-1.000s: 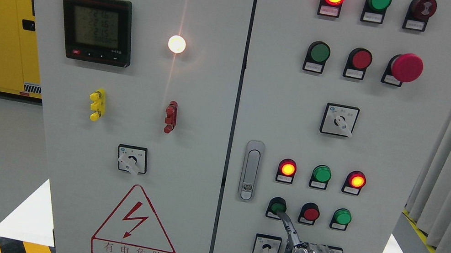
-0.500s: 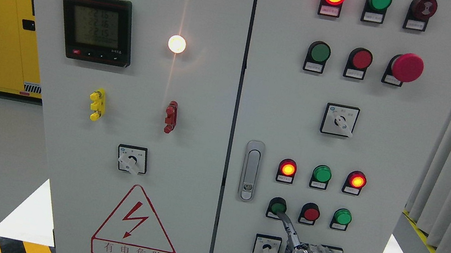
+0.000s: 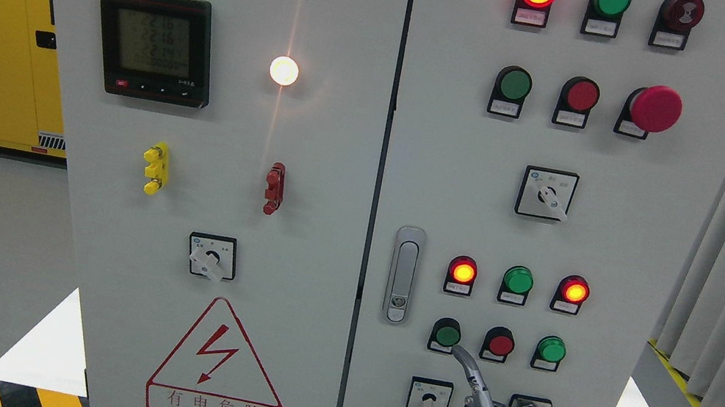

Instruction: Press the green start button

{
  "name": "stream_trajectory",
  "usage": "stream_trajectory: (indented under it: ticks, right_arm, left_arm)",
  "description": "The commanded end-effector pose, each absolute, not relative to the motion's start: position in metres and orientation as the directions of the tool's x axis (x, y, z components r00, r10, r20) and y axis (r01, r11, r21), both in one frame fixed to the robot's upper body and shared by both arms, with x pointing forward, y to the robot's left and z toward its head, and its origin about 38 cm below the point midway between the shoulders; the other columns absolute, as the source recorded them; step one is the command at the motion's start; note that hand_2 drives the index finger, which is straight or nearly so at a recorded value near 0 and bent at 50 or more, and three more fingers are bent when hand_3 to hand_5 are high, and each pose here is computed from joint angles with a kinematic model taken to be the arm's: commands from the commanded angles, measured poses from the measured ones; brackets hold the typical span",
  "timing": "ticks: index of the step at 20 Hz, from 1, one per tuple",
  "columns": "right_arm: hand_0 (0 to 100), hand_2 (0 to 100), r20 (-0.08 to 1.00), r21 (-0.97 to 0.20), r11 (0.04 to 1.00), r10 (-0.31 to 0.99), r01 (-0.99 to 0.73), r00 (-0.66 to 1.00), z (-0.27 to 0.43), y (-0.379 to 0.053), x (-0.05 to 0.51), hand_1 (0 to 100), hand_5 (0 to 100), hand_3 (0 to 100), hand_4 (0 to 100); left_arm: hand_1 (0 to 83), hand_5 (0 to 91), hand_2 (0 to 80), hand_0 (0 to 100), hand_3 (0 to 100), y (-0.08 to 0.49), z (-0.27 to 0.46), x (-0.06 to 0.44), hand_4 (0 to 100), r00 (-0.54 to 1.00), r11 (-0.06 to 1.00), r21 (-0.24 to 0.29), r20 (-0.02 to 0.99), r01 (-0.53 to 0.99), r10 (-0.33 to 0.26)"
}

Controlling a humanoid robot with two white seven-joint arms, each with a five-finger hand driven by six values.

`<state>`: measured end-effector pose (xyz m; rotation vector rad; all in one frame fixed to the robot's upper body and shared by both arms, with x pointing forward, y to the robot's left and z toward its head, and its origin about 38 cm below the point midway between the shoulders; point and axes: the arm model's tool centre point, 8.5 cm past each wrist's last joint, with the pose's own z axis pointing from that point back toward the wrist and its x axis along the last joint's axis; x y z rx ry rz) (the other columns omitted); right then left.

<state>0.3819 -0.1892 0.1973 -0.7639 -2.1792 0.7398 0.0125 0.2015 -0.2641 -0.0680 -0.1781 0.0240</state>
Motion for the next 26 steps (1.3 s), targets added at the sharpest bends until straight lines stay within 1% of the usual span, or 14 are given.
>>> stream_trajectory:
  ticks: [1, 2, 3, 4, 5, 6, 7, 9, 10, 12, 13, 14, 18, 26]
  right_arm:
    - [74, 6, 0.678, -0.377, 0.920, 0.351, 0.105, -0.646, 0.197, -0.180, 0.353, 92, 84, 72, 80]
    - [71, 7, 0.713, -0.326, 0.945, 0.268, 0.032, -0.648, 0.196, -0.177, 0.348, 89, 78, 68, 76]
    - [69, 7, 0.740, -0.286, 0.958, 0.202, -0.028, -0.642, 0.195, -0.175, 0.342, 85, 63, 56, 62]
    - [69, 6, 0.756, -0.245, 0.967, 0.148, -0.066, -0.637, 0.194, -0.175, 0.336, 82, 44, 42, 47]
    - [68, 6, 0.767, -0.219, 0.972, 0.118, -0.085, -0.630, 0.193, -0.176, 0.333, 81, 40, 41, 43]
    - [56, 0, 0.770, -0.212, 0.973, 0.110, -0.090, -0.628, 0.192, -0.176, 0.331, 70, 21, 21, 24]
    - [57, 0, 0.771, -0.212, 0.973, 0.110, -0.091, -0.627, 0.191, -0.176, 0.330, 66, 17, 16, 19]
    - [54, 0, 0.775, -0.211, 0.972, 0.103, -0.101, -0.624, 0.188, -0.173, 0.327, 62, 15, 13, 17]
    - [51, 0, 0.775, -0.210, 0.972, 0.100, -0.105, -0.624, 0.188, -0.172, 0.326, 58, 13, 10, 14]
    - [46, 0, 0.773, -0.211, 0.972, 0.099, -0.108, -0.626, 0.189, -0.171, 0.326, 56, 11, 8, 13]
    - [44, 0, 0.773, -0.211, 0.972, 0.099, -0.108, -0.626, 0.189, -0.171, 0.326, 55, 11, 7, 12]
    - [44, 0, 0.774, -0.211, 0.972, 0.099, -0.108, -0.625, 0.188, -0.171, 0.326, 55, 11, 7, 12]
    - [38, 0, 0.776, -0.216, 0.970, 0.102, -0.110, -0.623, 0.187, -0.171, 0.326, 55, 10, 7, 12]
    - [37, 0, 0.775, -0.217, 0.970, 0.103, -0.110, -0.623, 0.188, -0.172, 0.326, 55, 9, 7, 11]
  left_arm:
    - [55.6, 0.0, 0.0, 12, 0, 0.201, -0.264, 0.013, 0, 0.984, 0.997, -0.069, 0.177, -0.018, 0.030]
    - [55.6, 0.0, 0.0, 12, 0, 0.201, -0.264, 0.013, 0, 0.984, 0.997, -0.069, 0.177, -0.018, 0.030]
    - [55.6, 0.0, 0.0, 12, 0, 0.201, -0.264, 0.013, 0, 0.984, 0.997, -0.069, 0.177, -0.018, 0.030]
    - [55.6, 0.0, 0.0, 12, 0, 0.201, -0.264, 0.013, 0, 0.984, 0.997, -0.069, 0.177, -0.018, 0.030]
    - [55.6, 0.0, 0.0, 12, 0, 0.201, -0.264, 0.013, 0, 0.984, 0.997, -0.069, 0.177, -0.018, 0.030]
    - [55.6, 0.0, 0.0, 12, 0, 0.201, -0.264, 0.013, 0, 0.984, 0.997, -0.069, 0.177, -0.018, 0.030]
    - [55.6, 0.0, 0.0, 12, 0, 0.201, -0.264, 0.013, 0, 0.984, 0.997, -0.069, 0.177, -0.018, 0.030]
    - [55.6, 0.0, 0.0, 12, 0, 0.201, -0.264, 0.013, 0, 0.984, 0.997, -0.069, 0.177, -0.018, 0.030]
    - [55.6, 0.0, 0.0, 12, 0, 0.201, -0.264, 0.013, 0, 0.984, 0.997, -0.069, 0.177, -0.018, 0.030]
    - [55.6, 0.0, 0.0, 12, 0, 0.201, -0.264, 0.013, 0, 0.984, 0.997, -0.069, 0.177, -0.018, 0.030]
    - [55.6, 0.0, 0.0, 12, 0, 0.201, -0.264, 0.013, 0, 0.984, 0.997, -0.069, 0.177, -0.018, 0.030]
    - [55.6, 0.0, 0.0, 12, 0, 0.201, -0.264, 0.013, 0, 0.984, 0.997, -0.069, 0.177, -0.018, 0.030]
    - [55.6, 0.0, 0.0, 12, 0, 0.201, -0.264, 0.013, 0, 0.984, 0.997, -0.069, 0.177, -0.018, 0.030]
    - [55.6, 0.0, 0.0, 12, 0, 0.201, -0.264, 0.013, 0, 0.984, 0.997, -0.069, 0.177, -0.018, 0.030]
